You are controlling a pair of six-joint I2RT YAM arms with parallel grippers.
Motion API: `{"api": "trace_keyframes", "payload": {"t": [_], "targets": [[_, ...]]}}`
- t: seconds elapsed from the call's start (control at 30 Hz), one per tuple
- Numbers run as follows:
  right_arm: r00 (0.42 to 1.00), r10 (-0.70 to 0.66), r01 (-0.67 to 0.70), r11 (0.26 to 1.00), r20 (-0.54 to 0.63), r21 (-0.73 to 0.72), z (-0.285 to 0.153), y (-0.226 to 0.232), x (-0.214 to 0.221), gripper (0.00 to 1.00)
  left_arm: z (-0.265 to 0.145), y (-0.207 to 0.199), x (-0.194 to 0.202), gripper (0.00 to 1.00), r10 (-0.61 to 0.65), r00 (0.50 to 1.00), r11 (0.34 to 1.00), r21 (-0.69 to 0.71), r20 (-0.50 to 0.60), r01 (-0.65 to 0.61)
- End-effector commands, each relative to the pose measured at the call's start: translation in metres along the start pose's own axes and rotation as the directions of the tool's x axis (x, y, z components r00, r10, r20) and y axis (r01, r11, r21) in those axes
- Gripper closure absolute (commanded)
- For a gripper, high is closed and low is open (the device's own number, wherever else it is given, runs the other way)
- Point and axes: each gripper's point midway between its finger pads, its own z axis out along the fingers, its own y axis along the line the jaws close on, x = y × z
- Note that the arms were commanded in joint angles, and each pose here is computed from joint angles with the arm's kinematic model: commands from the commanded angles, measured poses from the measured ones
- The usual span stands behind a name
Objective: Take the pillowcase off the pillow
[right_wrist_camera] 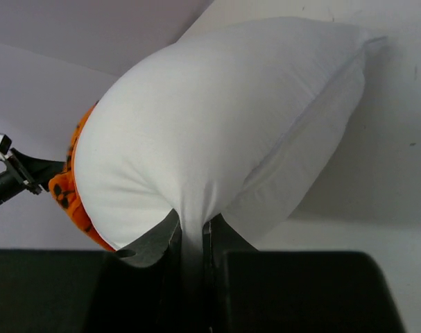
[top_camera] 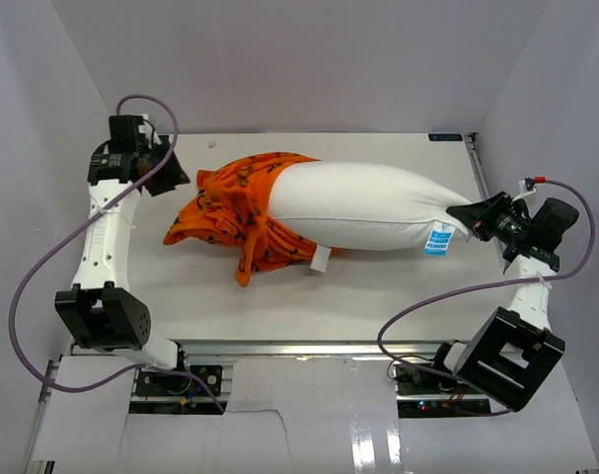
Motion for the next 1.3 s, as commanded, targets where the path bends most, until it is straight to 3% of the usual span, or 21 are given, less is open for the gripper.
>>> {"api": "trace_keyframes", "payload": {"t": [0.0,0.03,0.07,0.23,0.27,0.3,0.33,0.37,0.4,0.43,0.47,0.63,0.8,0.87,0.9,0.97,1.0,1.03,1.1,1.13,1.27], "targets": [[0.895,-0.336,0.332,0.941,0.292,0.066,-0.016,0.006,-0.09,0.92,-0.057,0.051,-0.077,0.45,0.016,0.93,0.997,-0.073,0.366,0.012],[0.907,-0.334,0.348,0.938,0.259,-0.009,-0.006,0.016,-0.078,0.92,-0.063,0.015,-0.067,0.35,0.021,0.937,0.991,0.119,0.35,-0.067],[0.899,-0.391,0.42,0.897,0.195,-0.14,0.011,0.037,-0.056,0.92,-0.083,-0.003,-0.071,0.31,0.023,0.91,0.974,0.194,0.413,-0.113],[0.848,-0.526,0.488,0.733,0.06,-0.474,0.037,0.073,0.029,0.92,-0.079,-0.031,-0.081,0.19,0.051,0.925,0.934,0.31,0.376,-0.178],[0.859,-0.51,0.458,0.726,0.045,-0.513,0.035,0.08,0.042,0.92,-0.058,-0.037,-0.076,0.18,0.062,0.947,0.931,0.325,0.315,-0.169],[0.803,-0.583,0.547,0.635,0.126,-0.546,0.028,0.092,0.045,0.92,-0.053,-0.046,-0.076,0.18,0.078,0.95,0.924,0.335,0.304,-0.183],[0.8,-0.588,0.539,0.619,0.117,-0.571,0.022,0.09,0.058,0.92,-0.05,-0.057,-0.077,0.17,0.113,0.944,0.913,0.343,0.311,-0.222],[0.836,-0.543,0.476,0.646,0.078,-0.598,0.017,0.095,0.065,0.92,-0.041,-0.078,-0.067,0.15,0.159,0.943,0.901,0.347,0.293,-0.26],[0.764,-0.62,0.576,0.531,0.178,-0.622,0.006,0.108,0.069,0.92,-0.023,-0.089,-0.06,0.14,0.194,0.947,0.893,0.353,0.256,-0.279],[0.762,-0.621,0.572,0.514,0.183,-0.639,0.001,0.112,0.074,0.92,-0.021,-0.107,-0.058,0.13,0.239,0.935,0.87,0.37,0.263,-0.326],[0.792,-0.595,0.521,0.546,0.134,-0.656,0.005,0.108,0.076,0.92,-0.015,-0.128,-0.043,0.12,0.281,0.931,0.841,0.408,0.234,-0.356],[0.83,-0.552,0.453,0.591,0.075,-0.668,0.014,0.1,0.081,0.92,0.04,-0.159,-0.002,0.12,0.41,0.908,0.824,0.389,0.09,-0.411],[0.833,-0.548,0.446,0.593,0.07,-0.67,0.015,0.1,0.082,0.92,0.079,-0.122,0.005,0.12,0.426,0.904,0.892,0.159,0.011,-0.423],[0.831,-0.551,0.451,0.589,0.075,-0.671,0.015,0.101,0.081,0.92,0.087,-0.116,0.009,0.13,0.429,0.903,0.896,0.134,-0.011,-0.424],[0.833,-0.549,0.45,0.59,0.076,-0.67,0.015,0.101,0.08,0.92,0.09,-0.115,0.014,0.15,0.434,0.901,0.894,0.138,-0.027,-0.426],[0.838,-0.541,0.447,0.596,0.078,-0.668,0.015,0.101,0.078,0.92,0.094,-0.11,0.014,0.34,0.433,0.901,0.897,0.118,-0.033,-0.427],[0.84,-0.536,0.447,0.598,0.082,-0.665,0.015,0.101,0.077,0.92,0.094,-0.105,0.011,0.47,0.428,0.903,0.902,0.078,-0.03,-0.425],[0.849,-0.521,0.443,0.608,0.09,-0.659,0.016,0.101,0.073,0.92,0.095,-0.095,0.004,0.67,0.425,0.905,0.905,0.015,-0.02,-0.425],[0.866,-0.489,0.435,0.639,0.102,-0.635,0.015,0.096,0.062,0.92,0.094,-0.08,-0.009,0.84,0.415,0.91,0.907,-0.073,-0.002,-0.414],[0.878,-0.461,0.435,0.662,0.127,-0.61,0.013,0.093,0.049,0.92,0.088,-0.062,-0.03,1.0,0.383,0.923,0.913,-0.162,0.029,-0.374],[0.872,-0.442,0.482,0.697,0.212,-0.53,-0.002,0.089,0.015,0.92,0.073,-0.016,-0.095,1.0,0.204,0.964,0.965,-0.201,0.17,-0.169]]}}
